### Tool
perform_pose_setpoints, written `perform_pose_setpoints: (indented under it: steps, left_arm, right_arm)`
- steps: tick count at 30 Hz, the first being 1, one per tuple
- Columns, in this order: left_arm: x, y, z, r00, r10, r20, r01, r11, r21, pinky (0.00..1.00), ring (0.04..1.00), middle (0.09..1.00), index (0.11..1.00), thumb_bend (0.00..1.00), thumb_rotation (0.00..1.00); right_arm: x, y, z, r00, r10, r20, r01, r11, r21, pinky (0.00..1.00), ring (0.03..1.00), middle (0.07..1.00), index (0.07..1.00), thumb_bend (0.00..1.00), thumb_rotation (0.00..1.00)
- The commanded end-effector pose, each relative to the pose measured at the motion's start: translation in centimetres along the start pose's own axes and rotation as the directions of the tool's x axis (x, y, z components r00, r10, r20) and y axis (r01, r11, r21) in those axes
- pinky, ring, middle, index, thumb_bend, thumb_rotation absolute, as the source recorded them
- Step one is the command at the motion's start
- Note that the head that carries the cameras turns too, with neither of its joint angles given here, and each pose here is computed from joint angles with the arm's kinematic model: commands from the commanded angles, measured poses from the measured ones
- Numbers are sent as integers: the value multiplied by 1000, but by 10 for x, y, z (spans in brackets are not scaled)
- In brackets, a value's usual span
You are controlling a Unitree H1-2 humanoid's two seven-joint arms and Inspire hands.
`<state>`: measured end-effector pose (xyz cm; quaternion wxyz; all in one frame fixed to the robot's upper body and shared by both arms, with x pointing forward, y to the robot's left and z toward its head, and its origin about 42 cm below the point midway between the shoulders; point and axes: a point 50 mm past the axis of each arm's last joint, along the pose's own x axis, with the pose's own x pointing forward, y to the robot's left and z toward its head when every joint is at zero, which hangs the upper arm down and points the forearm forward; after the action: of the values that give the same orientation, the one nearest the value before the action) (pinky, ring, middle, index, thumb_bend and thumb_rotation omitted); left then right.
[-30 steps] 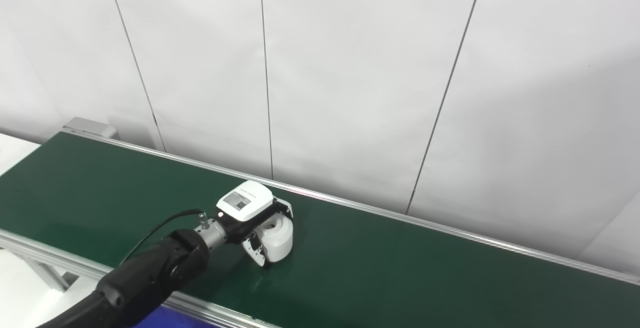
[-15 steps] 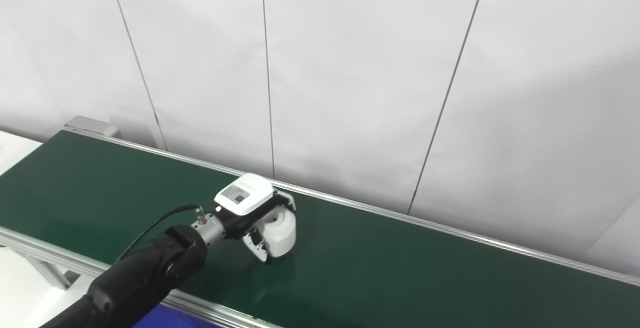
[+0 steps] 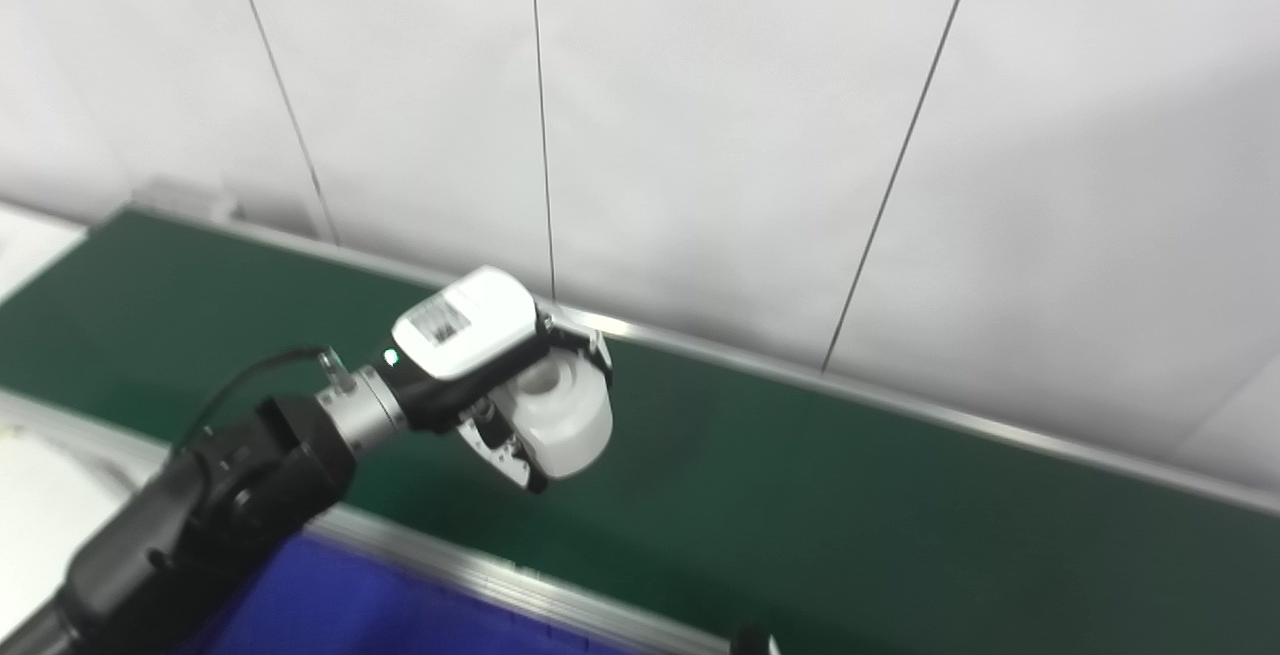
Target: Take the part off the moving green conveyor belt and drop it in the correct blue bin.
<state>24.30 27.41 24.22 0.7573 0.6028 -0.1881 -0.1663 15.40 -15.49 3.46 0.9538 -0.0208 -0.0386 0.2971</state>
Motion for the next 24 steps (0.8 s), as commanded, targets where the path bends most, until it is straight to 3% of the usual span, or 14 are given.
perform_pose_setpoints:
  steps: [1, 6, 10, 12, 17, 24]
  left_arm:
    - [-7, 13, 6, 999, 28, 20, -28, 1000, 8, 340, 404, 458, 514, 518, 0]
    - [-27, 11, 20, 999, -32, 38, 33, 999, -25, 349, 424, 471, 507, 519, 0]
    - [-44, 3, 30, 998, -62, 32, 63, 997, -45, 263, 321, 419, 519, 516, 0]
    - [-50, 0, 34, 997, -74, 23, 75, 996, -53, 263, 316, 414, 518, 516, 0]
    - [-65, -8, 41, 993, -117, 12, 117, 991, -68, 342, 402, 461, 508, 520, 0]
    - [-88, -23, 43, 980, -193, -44, 189, 979, -74, 386, 440, 472, 507, 520, 0]
  right_arm:
    - [3, 1, 13, 999, -2, 54, 1, 1000, 5, 978, 988, 990, 1000, 929, 998]
    - [1, -6, 24, 996, -22, 88, 22, 1000, 2, 950, 968, 978, 1000, 916, 999]
    - [1, -17, 31, 995, -22, 100, 21, 1000, 9, 929, 956, 969, 1000, 905, 963]
    - [1, -20, 33, 995, -21, 101, 20, 1000, 13, 926, 955, 968, 1000, 905, 959]
    - [2, -24, 37, 994, -23, 104, 21, 1000, 17, 907, 937, 954, 995, 884, 932]
    - [2, -29, 37, 995, -25, 99, 25, 1000, 2, 891, 930, 949, 993, 900, 936]
